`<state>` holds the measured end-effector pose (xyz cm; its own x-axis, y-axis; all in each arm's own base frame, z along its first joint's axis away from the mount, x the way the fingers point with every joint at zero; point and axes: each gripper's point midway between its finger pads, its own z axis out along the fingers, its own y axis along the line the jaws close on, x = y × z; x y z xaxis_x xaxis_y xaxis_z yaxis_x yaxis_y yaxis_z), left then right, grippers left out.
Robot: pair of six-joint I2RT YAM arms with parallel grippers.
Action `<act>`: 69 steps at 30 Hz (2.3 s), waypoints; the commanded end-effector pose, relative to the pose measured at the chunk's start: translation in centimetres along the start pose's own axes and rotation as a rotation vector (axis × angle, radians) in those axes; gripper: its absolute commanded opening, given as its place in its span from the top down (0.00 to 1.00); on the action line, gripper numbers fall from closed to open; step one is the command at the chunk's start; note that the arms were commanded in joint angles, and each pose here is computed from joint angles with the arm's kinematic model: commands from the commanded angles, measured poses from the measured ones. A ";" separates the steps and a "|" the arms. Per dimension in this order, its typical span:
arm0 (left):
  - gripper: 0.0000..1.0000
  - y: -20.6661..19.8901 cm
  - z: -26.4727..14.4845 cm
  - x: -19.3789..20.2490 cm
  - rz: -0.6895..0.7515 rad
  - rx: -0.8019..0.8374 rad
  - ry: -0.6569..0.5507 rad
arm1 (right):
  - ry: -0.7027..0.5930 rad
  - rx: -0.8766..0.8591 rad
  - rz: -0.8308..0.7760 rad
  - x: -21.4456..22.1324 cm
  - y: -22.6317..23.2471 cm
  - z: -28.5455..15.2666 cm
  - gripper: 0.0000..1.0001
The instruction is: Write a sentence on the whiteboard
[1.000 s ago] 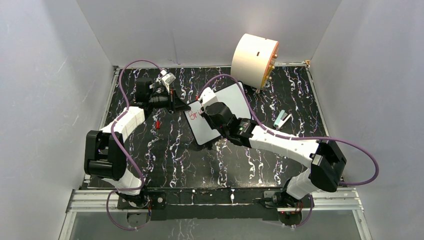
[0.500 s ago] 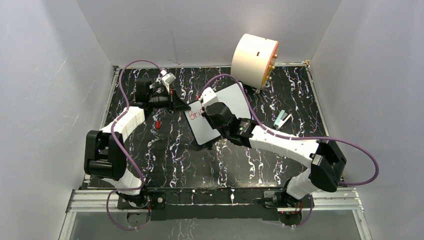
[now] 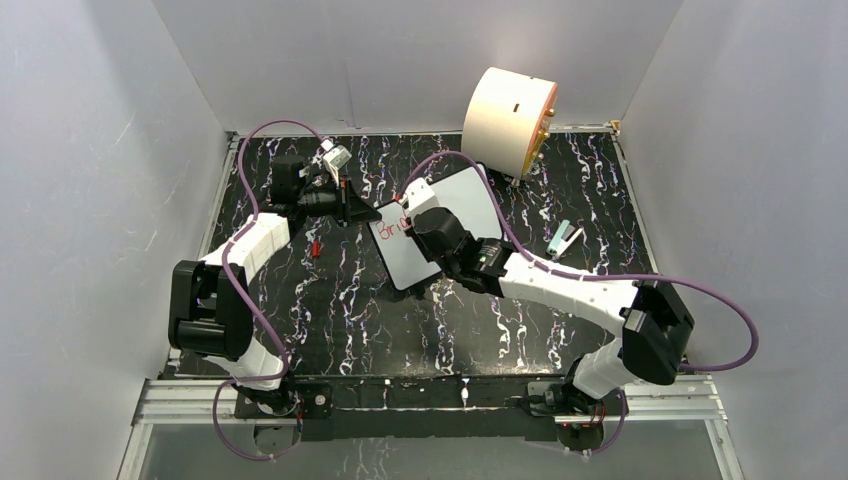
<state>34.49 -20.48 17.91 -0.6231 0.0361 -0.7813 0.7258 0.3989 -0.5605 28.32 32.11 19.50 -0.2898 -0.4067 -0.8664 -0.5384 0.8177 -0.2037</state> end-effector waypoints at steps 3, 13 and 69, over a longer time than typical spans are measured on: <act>1.00 0.4 0.6 2.2 -0.052 -0.015 0.062 | -0.041 0.014 0.040 -1.1 -0.8 -0.8 1.00; 1.00 0.5 0.6 2.2 -0.051 -0.020 0.063 | -0.097 0.016 0.055 -2.5 -1.4 -1.8 1.00; 1.00 0.5 0.6 2.3 -0.055 -0.016 0.067 | -0.131 0.005 0.051 -3.8 -1.0 -0.2 1.00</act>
<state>34.48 -20.48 17.95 -0.6231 0.0383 -0.7812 0.7266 0.3980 -0.5600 28.82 31.82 20.31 -0.2603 -0.3783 -0.8883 -0.5392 0.8202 -0.1913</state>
